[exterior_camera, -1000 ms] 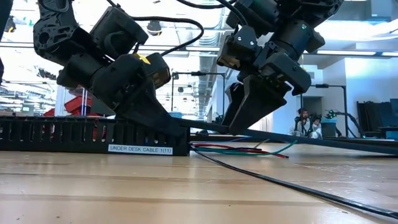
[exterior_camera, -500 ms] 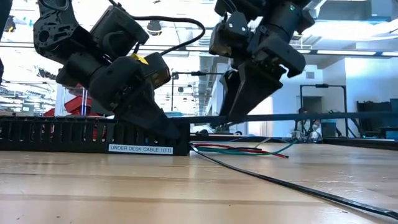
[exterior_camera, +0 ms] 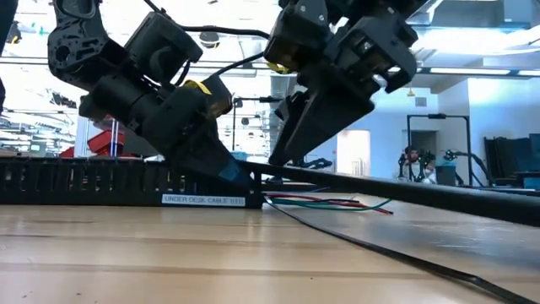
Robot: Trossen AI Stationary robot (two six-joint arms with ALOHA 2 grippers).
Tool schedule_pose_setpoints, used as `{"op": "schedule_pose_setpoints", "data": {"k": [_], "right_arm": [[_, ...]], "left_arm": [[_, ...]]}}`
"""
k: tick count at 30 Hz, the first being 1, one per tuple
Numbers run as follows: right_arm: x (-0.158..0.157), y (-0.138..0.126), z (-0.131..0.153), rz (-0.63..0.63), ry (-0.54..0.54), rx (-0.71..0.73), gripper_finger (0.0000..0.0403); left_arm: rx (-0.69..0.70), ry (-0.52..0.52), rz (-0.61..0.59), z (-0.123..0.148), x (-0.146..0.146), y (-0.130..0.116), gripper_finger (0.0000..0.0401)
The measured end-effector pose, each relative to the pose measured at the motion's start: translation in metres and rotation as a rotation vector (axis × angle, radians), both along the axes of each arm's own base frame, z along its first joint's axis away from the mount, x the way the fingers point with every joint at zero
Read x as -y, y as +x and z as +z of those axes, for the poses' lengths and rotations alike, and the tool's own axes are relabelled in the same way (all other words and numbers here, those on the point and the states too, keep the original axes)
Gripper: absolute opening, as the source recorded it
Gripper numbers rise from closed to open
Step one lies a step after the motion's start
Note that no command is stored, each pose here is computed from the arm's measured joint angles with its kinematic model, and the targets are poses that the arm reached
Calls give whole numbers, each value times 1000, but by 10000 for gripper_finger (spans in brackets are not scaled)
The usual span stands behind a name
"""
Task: Ziptie cables
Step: Close the black cable duct with the black cable duct cover
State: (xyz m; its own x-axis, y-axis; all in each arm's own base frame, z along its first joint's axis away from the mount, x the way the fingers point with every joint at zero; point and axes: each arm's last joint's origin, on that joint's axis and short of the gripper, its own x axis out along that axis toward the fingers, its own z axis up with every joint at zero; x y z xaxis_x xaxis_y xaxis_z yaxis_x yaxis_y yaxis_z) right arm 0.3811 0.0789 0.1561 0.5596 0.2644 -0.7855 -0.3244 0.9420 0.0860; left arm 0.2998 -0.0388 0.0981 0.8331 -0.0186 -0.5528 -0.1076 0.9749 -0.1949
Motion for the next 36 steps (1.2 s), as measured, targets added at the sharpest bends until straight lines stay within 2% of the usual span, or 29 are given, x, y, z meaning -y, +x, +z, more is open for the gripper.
{"op": "schedule_pose_setpoints", "data": {"k": [7,11,16,18,21,24,27,29,33,36], "right_arm": [[7,0,-8,-31,-33,-51,130],[15,-3,-12,-13,-69,-87,115],[29,-17,-22,46,-265,-233,100],[33,-21,-24,52,-302,-264,95],[42,-21,-21,4,-336,-264,87],[52,-25,-8,-130,-370,-264,79],[56,-38,26,-318,-289,-235,74],[47,-48,53,-431,-170,-177,73],[5,-72,87,-586,121,-57,73],[-38,-86,93,-770,235,97,73]], "left_arm": [[-43,-16,-18,-2,1,0,290],[-42,-41,-16,-1,2,0,290],[-56,-77,-64,-2,4,-1,290],[-58,-81,-63,-2,4,-1,290],[-58,-90,-56,-2,4,-1,290],[-60,-101,-47,-2,4,-1,290],[-63,-106,-53,-2,4,-1,290],[-67,-108,-57,-3,4,-1,290],[-69,-114,-57,-3,4,-2,290],[-71,-141,-39,-3,4,-2,290]]}}
